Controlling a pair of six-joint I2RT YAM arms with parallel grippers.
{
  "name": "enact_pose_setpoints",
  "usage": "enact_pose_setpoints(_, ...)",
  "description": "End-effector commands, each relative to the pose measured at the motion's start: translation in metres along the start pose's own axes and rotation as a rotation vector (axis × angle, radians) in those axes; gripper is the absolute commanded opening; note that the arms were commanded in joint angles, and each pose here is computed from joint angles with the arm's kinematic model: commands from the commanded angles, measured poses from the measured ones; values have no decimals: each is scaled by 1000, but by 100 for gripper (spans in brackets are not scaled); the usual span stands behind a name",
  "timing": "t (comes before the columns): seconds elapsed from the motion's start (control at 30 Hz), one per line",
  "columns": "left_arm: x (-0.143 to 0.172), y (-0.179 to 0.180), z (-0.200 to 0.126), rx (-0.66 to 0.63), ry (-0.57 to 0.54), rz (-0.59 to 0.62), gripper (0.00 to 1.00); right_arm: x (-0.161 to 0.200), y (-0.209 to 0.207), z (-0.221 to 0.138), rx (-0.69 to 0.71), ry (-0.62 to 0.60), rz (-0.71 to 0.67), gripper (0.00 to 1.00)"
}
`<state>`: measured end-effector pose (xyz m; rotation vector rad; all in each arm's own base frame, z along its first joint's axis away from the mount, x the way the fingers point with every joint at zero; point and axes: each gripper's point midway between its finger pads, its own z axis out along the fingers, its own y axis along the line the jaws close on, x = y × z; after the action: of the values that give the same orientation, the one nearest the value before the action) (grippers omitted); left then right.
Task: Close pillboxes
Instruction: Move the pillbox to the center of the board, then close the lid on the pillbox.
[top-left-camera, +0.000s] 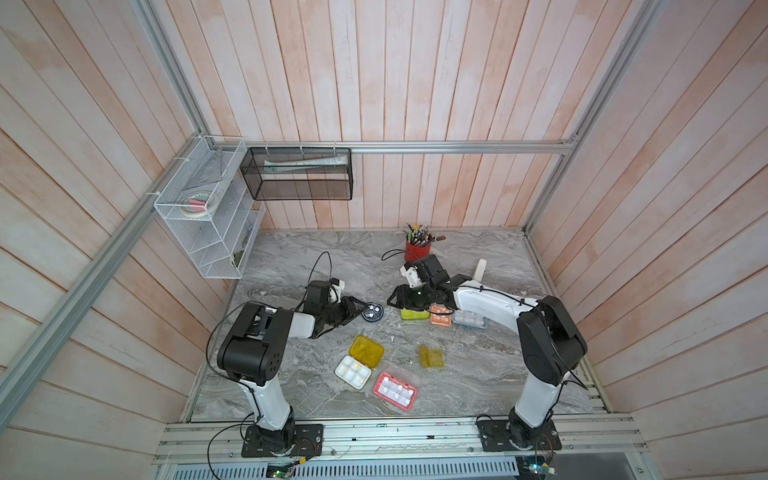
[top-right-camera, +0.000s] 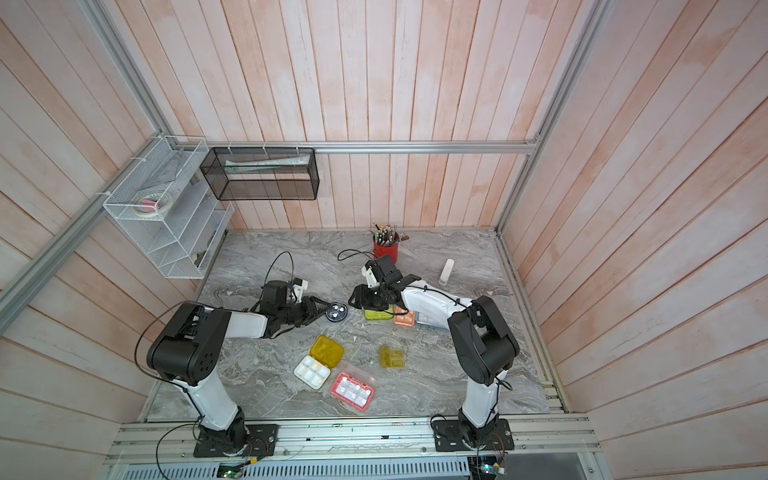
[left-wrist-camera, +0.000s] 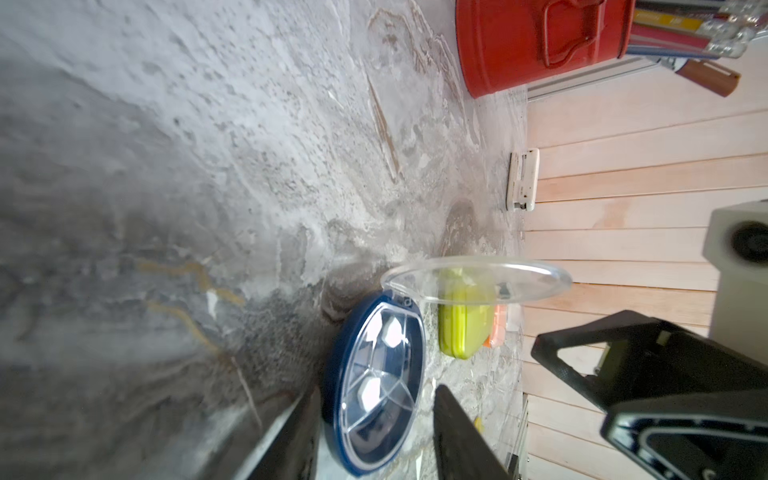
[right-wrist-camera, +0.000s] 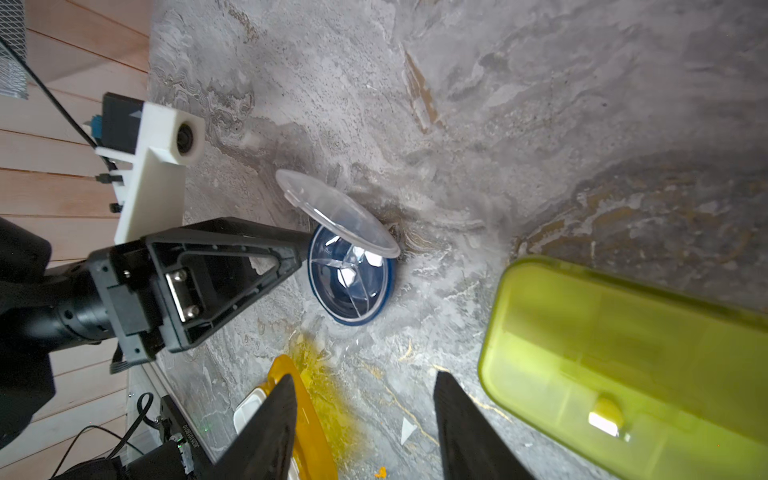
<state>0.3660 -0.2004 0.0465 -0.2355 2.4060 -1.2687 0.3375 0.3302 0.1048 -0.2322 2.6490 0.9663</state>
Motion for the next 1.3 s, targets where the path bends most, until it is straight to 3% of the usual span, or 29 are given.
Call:
enact_pose_setpoints(0.0, 2, -16, -1, 51, -2, 19, 46, -7, 12, 2, -29, -7, -23, 55)
enact_pose_setpoints(0.37, 1, -25, -11, 52, -16, 48, 46, -22, 28, -1, -67, -24, -47, 56)
enact_pose_setpoints(0.77, -57, -45, -35, 47, -129, 93, 57, 22, 21, -1, -79, 13, -7, 59)
enact_pose_setpoints(1.17, -91, -62, -11, 109, -125, 117, 57, 51, 14, 23, -77, 66, 18, 50)
enact_pose_setpoints(1.27, -93, -66, -1, 127, -109, 112, 57, 57, 14, 27, -83, 76, 24, 43)
